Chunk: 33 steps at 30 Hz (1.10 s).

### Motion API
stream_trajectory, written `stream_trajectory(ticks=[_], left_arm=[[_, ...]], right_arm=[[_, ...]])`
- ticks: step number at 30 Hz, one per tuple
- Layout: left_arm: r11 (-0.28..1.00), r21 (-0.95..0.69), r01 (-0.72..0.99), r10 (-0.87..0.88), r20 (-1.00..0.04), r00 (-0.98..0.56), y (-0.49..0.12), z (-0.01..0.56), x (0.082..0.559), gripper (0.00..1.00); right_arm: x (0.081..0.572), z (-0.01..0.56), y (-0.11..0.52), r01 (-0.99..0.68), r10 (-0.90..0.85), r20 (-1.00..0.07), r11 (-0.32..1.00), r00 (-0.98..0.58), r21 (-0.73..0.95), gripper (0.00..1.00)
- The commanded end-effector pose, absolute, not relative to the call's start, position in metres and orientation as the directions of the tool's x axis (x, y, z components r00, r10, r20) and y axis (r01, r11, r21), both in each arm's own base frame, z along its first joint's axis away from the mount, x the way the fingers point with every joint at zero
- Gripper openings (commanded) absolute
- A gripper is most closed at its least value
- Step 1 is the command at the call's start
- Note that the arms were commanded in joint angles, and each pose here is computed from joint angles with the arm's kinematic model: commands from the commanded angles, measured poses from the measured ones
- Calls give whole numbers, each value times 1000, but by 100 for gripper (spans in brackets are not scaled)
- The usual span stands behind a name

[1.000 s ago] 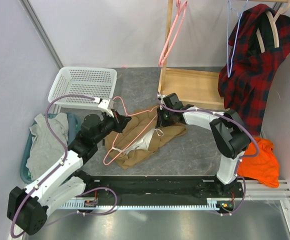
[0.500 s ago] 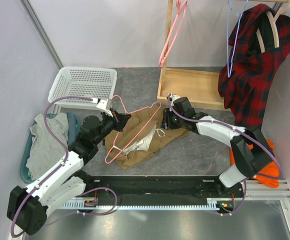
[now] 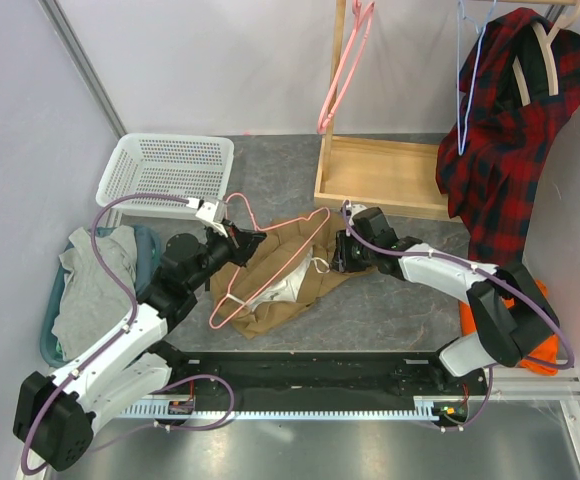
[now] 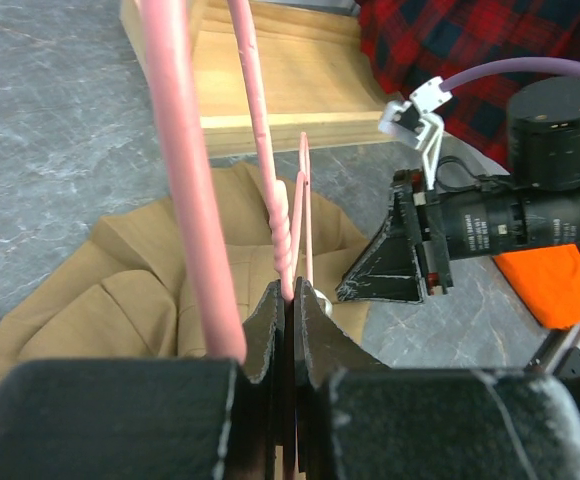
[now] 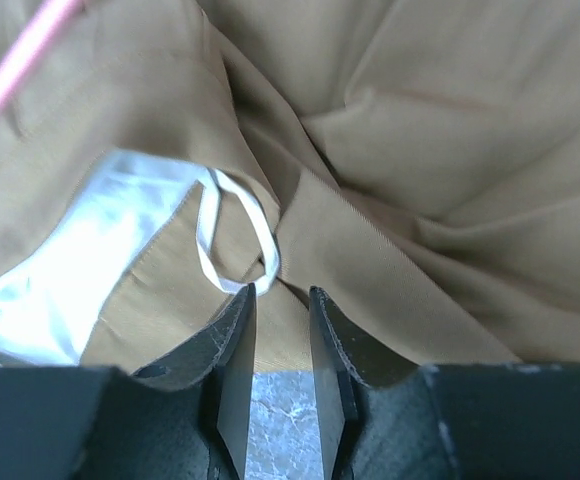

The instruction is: Place the skirt on the hanger

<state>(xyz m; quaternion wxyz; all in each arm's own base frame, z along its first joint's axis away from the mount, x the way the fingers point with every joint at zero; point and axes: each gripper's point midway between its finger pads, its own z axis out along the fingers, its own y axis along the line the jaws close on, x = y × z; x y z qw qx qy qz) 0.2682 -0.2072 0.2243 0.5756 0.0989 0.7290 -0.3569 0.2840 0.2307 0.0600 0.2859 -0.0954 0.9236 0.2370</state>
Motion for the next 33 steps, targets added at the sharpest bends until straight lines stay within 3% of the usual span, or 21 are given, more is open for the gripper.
stream_trajectory(ticks=[1,11,17,24,33], left_arm=[[673,-408,616,-295,-913,-283,-216,241,261,2],[686,-407,604,-300,-914,-275,-212,240,260,2],[689,-406,600,-296,-914,-278,-212,239,260,2],[702,-405,586,-293,-914,-281,-208,235,259,2],[681,-404,611,-256,-913,-318,-214,228,252,2]], right_arm=[[284,57,243,-317,-8,-571,838,-821,444,35],[292,42,253,-285,58,-576,826,-815,487,35],[298,46,251,-241,134,-595,827,-793,508,17],[298,52,239,-221,134,-616,857,-776,465,5],[310,73,230,-211,128,-660,888,-741,409,0]])
